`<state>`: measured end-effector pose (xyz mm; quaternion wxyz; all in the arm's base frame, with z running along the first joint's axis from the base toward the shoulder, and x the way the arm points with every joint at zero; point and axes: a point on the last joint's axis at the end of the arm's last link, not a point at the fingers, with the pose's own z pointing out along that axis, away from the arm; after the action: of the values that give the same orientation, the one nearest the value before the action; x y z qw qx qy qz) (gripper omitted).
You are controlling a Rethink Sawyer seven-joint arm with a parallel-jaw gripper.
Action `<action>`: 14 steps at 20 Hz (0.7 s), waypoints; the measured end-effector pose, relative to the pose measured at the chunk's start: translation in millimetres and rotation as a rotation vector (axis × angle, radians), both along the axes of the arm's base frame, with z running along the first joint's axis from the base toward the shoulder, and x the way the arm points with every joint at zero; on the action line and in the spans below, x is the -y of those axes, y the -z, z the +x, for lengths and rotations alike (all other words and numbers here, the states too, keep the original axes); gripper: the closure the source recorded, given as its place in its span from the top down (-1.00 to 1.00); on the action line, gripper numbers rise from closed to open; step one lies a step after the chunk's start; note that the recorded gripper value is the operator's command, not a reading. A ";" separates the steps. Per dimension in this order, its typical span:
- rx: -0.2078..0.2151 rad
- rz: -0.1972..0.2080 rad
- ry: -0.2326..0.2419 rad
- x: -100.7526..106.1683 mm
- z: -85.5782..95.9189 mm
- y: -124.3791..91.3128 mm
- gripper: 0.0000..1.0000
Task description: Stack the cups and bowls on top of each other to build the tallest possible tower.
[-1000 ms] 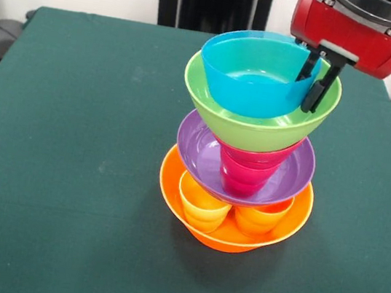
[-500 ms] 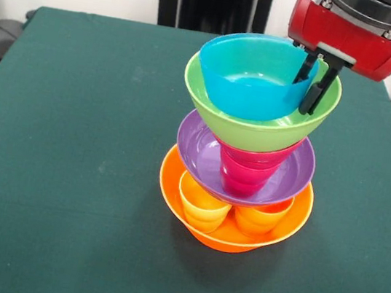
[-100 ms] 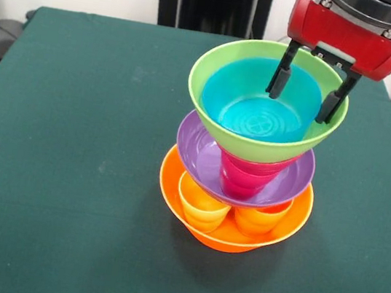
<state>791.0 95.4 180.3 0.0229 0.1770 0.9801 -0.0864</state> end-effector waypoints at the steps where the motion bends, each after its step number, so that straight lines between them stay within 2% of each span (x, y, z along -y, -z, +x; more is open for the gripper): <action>1: 0.000 0.000 0.000 0.0 0.0 0.0 1.00; 14: 0.003 -0.004 -0.002 0.6 0.2 -2.2 1.00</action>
<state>791.2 94.9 182.5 0.0247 0.1762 0.9801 -0.0878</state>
